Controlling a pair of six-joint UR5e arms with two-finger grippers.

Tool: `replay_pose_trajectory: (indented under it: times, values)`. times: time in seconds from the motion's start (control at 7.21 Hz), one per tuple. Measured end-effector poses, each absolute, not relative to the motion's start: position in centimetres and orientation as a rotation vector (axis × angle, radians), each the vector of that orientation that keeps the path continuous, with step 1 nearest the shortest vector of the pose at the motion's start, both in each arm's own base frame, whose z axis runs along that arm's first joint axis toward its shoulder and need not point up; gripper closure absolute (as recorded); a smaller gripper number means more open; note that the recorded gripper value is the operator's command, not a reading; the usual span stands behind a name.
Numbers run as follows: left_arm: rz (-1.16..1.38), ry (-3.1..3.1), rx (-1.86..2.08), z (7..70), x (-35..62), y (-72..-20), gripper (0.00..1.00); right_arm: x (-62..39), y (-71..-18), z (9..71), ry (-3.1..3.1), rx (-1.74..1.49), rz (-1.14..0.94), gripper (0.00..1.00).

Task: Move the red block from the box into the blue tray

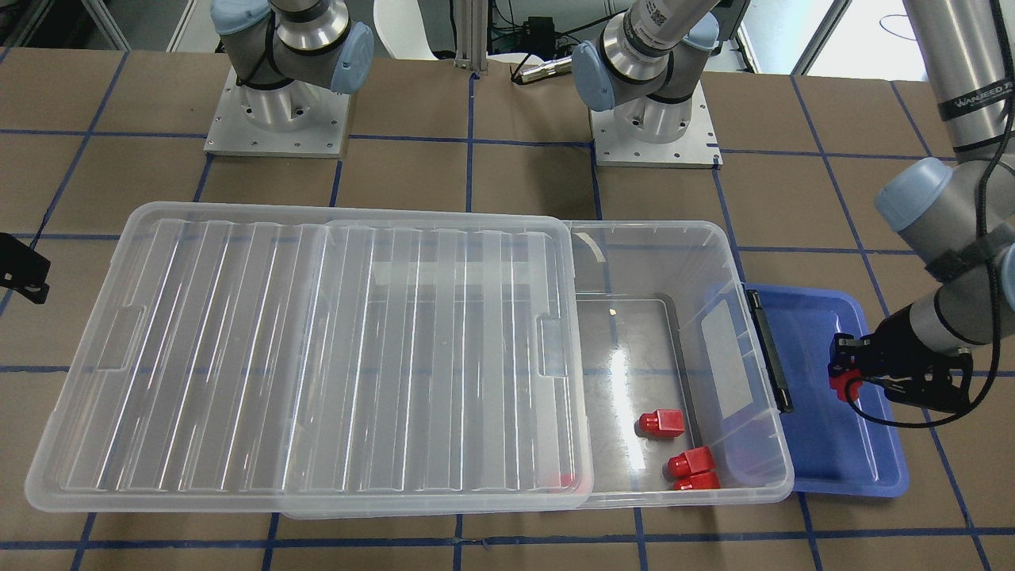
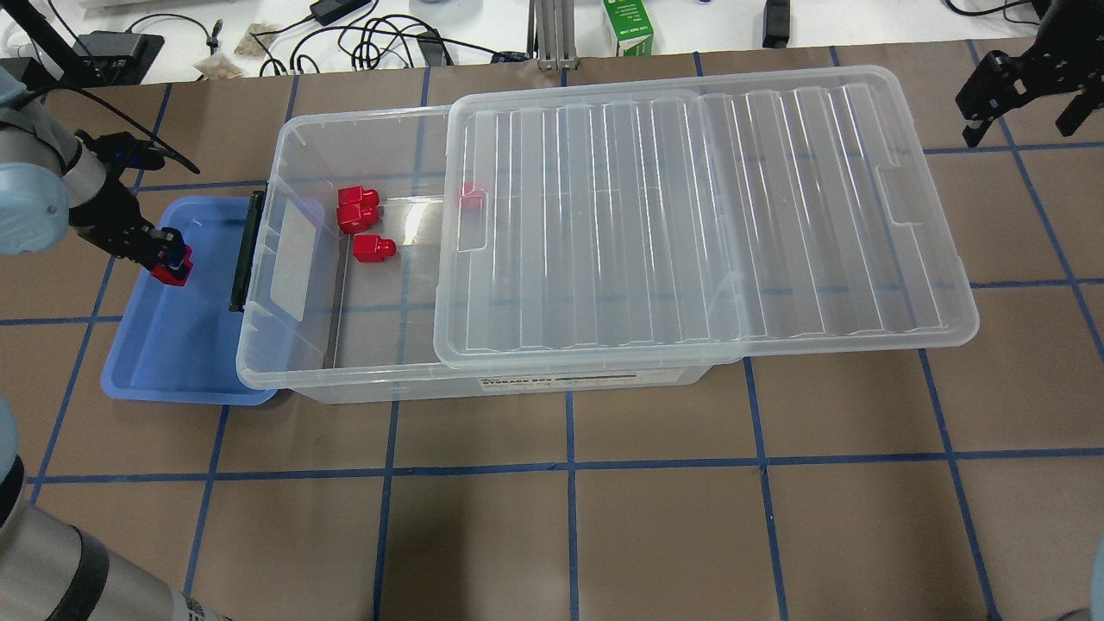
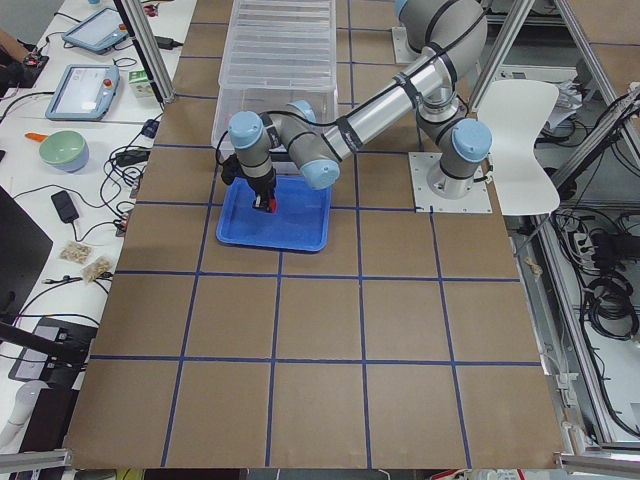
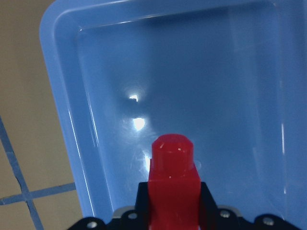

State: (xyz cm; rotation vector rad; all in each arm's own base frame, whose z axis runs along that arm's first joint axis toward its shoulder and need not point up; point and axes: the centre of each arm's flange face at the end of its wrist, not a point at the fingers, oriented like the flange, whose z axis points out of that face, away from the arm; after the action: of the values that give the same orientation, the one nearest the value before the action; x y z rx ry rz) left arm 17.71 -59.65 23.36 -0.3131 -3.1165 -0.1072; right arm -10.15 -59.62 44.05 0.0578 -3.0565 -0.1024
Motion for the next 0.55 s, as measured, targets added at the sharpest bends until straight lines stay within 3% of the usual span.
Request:
replay_pose_trajectory:
  times: [0.14,0.28,0.42,0.55]
  values:
    - [-0.109,-3.117,-0.298,21.9,17.6,-59.3,0.90,-12.0,-59.7,42.8,-3.065,0.062,-0.132,0.00]
    - [-0.122,-3.114,-0.279,20.8,17.5,-59.0,0.72,-13.1,-59.7,41.4,-3.073,0.056,-0.156,0.00]
    - [-0.137,-3.109,-0.266,20.0,17.3,-58.7,0.37,-13.6,-59.7,39.7,-3.078,0.051,-0.170,0.00]
    - [-0.144,-3.106,-0.261,19.4,17.2,-58.5,0.27,-13.6,-59.5,38.0,-3.082,0.049,-0.178,0.00]
